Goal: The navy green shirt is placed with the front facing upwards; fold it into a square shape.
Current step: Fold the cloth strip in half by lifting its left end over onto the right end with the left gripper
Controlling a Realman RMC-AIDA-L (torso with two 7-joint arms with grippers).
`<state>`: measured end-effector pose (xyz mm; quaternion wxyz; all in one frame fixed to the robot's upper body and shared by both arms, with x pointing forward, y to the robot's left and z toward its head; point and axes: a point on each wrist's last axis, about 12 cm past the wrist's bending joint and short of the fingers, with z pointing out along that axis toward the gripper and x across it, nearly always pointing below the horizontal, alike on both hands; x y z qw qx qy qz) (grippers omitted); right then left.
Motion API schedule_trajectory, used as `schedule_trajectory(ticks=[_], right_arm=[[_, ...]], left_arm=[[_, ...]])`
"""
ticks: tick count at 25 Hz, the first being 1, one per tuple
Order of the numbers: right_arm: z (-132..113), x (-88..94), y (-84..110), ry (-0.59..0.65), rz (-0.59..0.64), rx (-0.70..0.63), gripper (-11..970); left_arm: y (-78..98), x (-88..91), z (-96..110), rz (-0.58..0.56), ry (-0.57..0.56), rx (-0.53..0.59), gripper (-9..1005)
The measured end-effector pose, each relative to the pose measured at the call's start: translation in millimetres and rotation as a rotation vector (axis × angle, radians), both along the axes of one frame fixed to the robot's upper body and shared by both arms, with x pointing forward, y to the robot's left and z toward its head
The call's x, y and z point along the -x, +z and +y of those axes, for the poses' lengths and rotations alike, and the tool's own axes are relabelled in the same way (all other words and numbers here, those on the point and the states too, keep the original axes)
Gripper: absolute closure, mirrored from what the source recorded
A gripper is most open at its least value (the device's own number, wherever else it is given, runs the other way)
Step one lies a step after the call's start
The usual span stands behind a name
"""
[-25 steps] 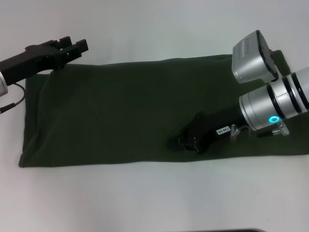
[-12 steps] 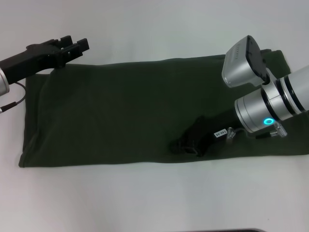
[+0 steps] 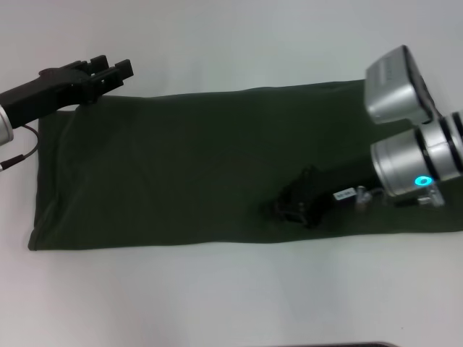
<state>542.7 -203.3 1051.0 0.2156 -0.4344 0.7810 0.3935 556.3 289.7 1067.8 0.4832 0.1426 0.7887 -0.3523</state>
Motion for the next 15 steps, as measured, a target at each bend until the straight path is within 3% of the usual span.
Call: schedule_trajectory(ticks=[10, 15], right_arm=[[-63.7, 32.1, -12.6, -0.151, 0.085, -0.023, 939], [-82.0, 44.0, -18.1, -0.211, 0.109, -0.026, 939]], left_arm=[[-1.2, 1.2, -0.7, 0.005, -0.003, 0.005, 417], [-1.7, 0.2, -3.2, 0.003, -0.010, 0.006, 417]])
